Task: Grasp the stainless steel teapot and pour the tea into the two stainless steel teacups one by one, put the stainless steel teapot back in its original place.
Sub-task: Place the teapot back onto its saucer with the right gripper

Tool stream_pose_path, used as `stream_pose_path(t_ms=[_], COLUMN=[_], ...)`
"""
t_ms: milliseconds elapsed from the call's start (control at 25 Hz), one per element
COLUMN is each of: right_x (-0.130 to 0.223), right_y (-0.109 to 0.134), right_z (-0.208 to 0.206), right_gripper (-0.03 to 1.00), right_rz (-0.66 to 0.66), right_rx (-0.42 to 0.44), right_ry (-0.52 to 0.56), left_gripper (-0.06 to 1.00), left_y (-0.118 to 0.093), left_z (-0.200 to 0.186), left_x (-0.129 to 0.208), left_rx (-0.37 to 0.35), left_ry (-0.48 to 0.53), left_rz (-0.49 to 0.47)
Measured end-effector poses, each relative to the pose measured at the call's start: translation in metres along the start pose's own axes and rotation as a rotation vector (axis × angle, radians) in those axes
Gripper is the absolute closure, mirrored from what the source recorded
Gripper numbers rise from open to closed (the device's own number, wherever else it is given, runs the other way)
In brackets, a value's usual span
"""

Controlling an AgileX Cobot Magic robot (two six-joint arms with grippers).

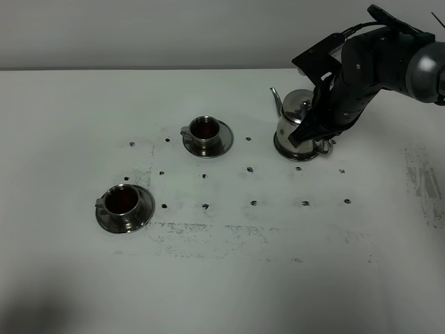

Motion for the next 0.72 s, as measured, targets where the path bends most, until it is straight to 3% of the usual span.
stream_pose_path(t_ms=[520, 600, 720], right_x=[0.0, -0.0001, -0.0011], right_y=[0.0002, 0.0002, 0.0002], right_z=[0.0015, 0.0015, 0.0012], right_gripper=[0.76, 0.73, 0.59], right_rz=[0.0, 0.001, 0.001], right_rx=[-0.001, -0.001, -0.001], right_ry=[0.0, -0.001, -0.006], left_gripper=[0.39, 0.39, 0.39], left_y=[0.0, 0.0, 0.0], left_z=[0.0, 0.0, 0.0], left_x=[0.0, 0.0, 0.0], left_rx=[0.0, 0.0, 0.0], left_ry=[0.0, 0.0, 0.0], left_rz=[0.0, 0.0, 0.0])
Point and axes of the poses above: a point on each arm's last joint axis where the gripper is mounted, z pointing out along that axis toward the gripper, y along the wrist's bending axis when the last joint is at zero, x = y × z, the point moved 6 cm from there along z, pointing out along that axis toward the gripper, and after that the axes turned 7 degrees about z, right-handed, at the moved point
